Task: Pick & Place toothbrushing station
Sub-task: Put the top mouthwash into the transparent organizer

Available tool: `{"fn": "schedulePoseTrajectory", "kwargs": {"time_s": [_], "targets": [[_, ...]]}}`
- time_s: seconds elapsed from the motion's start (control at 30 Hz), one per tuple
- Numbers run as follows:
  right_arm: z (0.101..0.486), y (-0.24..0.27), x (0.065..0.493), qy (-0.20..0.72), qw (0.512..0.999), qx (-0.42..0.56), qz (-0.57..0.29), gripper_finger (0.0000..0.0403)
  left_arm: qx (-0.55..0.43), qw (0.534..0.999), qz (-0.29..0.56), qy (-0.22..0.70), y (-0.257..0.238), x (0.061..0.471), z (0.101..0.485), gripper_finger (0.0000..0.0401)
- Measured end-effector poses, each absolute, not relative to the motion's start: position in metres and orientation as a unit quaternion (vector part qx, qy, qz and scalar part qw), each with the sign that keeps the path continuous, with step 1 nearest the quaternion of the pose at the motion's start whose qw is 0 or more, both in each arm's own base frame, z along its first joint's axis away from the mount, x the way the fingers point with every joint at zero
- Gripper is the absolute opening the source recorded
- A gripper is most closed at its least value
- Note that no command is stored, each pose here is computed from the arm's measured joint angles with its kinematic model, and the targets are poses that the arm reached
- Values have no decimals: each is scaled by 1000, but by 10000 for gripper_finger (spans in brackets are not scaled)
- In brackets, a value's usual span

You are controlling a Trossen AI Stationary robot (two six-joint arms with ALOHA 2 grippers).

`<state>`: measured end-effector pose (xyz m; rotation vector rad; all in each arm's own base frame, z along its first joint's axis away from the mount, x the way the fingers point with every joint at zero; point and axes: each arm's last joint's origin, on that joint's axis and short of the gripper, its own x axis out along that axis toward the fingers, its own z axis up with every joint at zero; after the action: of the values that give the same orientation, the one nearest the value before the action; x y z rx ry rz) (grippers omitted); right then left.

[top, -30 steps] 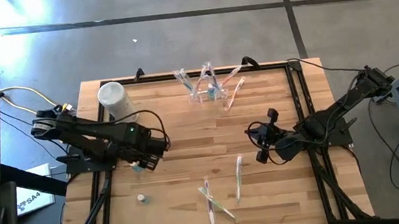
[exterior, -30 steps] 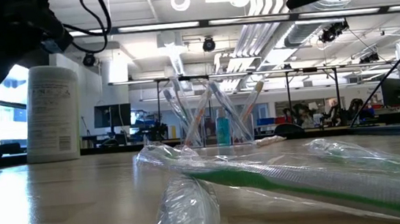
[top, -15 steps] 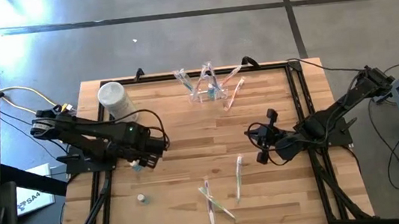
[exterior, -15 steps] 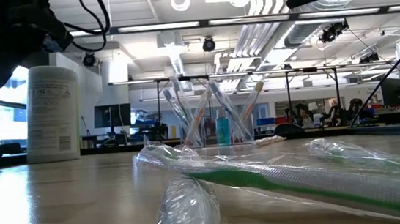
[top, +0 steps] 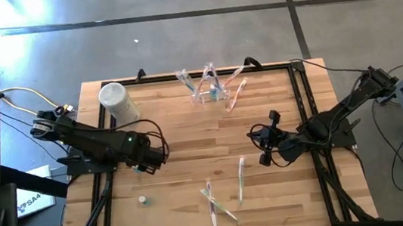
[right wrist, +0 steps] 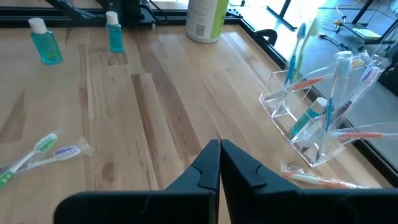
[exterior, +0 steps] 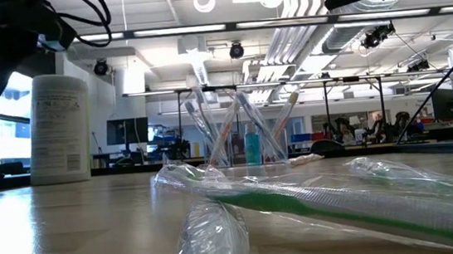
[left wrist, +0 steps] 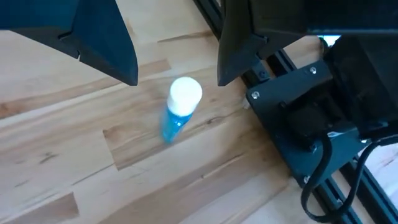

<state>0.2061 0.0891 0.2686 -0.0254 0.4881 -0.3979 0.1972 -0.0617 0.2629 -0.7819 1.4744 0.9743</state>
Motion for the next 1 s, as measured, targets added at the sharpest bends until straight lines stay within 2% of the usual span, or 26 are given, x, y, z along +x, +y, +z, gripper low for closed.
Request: {"fn": "schedulePoseTrajectory", "kwargs": {"time_s": [0.17,0.3,0.73,1.0], "targets": [[269,89,206,240,951,-13,-196,4,-347,550,442,618,-61,195,263,214],[269,89,206,240,951,-13,-196,4,-366,533,428,632,-61,190,268,214],[268,89,206,241,951,-16,-195,3,-423,582,388,576,-58,185,283,214],[268,89,206,241,951,-16,-195,3,-424,554,426,577,-57,181,282,214]]}}
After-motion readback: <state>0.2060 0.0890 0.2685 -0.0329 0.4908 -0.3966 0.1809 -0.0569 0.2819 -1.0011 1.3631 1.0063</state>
